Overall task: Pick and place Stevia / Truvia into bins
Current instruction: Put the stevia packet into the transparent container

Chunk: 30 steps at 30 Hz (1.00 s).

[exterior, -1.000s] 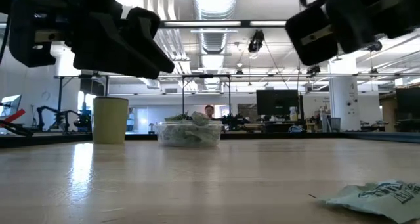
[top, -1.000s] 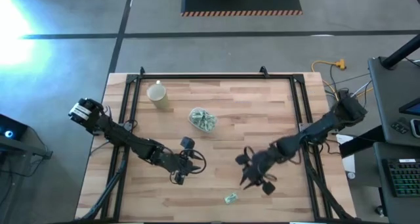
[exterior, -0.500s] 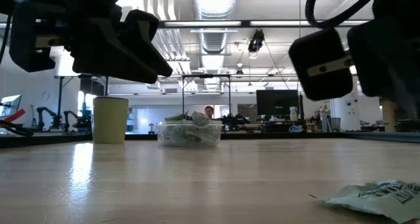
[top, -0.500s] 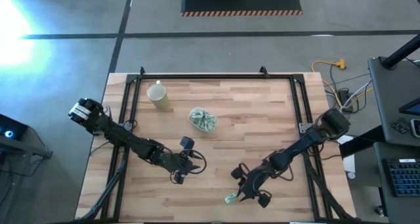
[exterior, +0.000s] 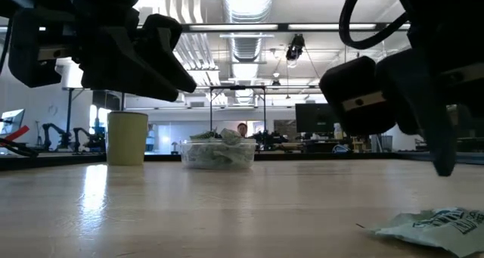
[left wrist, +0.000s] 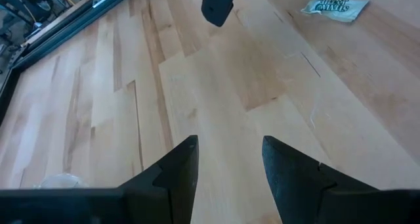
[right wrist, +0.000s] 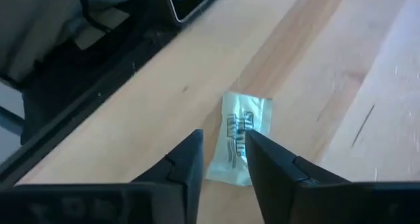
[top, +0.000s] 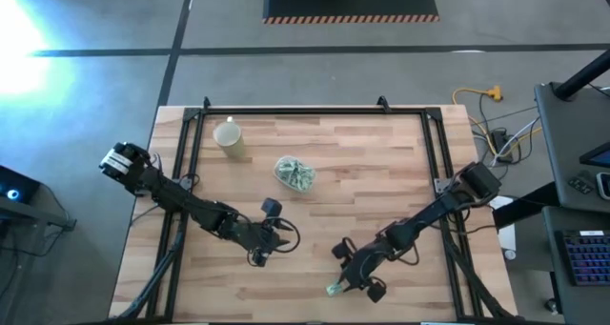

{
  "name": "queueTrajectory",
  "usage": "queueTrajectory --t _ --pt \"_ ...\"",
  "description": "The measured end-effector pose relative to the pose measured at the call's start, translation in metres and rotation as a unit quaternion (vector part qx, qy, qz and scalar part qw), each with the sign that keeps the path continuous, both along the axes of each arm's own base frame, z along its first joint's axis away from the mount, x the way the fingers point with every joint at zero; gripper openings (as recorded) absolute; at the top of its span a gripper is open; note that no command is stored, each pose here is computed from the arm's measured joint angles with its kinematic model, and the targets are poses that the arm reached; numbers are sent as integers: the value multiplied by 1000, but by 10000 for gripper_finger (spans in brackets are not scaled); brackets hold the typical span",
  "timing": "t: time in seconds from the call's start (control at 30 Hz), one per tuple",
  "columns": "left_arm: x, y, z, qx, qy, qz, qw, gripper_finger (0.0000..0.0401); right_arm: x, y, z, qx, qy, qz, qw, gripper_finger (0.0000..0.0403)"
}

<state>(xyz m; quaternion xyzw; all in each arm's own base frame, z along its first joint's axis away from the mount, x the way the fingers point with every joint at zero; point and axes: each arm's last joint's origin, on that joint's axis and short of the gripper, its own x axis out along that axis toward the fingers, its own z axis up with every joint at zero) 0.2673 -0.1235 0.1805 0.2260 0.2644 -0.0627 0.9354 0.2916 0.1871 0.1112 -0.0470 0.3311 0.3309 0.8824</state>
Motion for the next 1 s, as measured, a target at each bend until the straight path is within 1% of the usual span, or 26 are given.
queueTrajectory --t 0.13,0.3,0.5,0.63,0.77,0.87,1.0 --pt "0 0 0 0 0 0 1000 153 1 -1 -3 -9 2 -22 1000 130" --pt "0 0 0 0 0 0 1000 153 1 -2 -11 -23 7 -32 999 163" --pt "0 0 0 0 0 0 1000 153 2 -1 -18 -26 12 -33 999 184" --pt "0 0 -1 2 3 0 1000 153 5 1 -19 -27 10 -31 999 183" --pt "-1 1 -2 4 7 0 1000 153 5 1 -19 -36 3 -22 999 173" --pt "-1 1 -2 4 8 0 1000 153 5 0 -19 -39 3 -21 999 157" --pt "-1 1 -2 4 8 0 1000 153 5 0 -19 -47 1 -16 999 127"
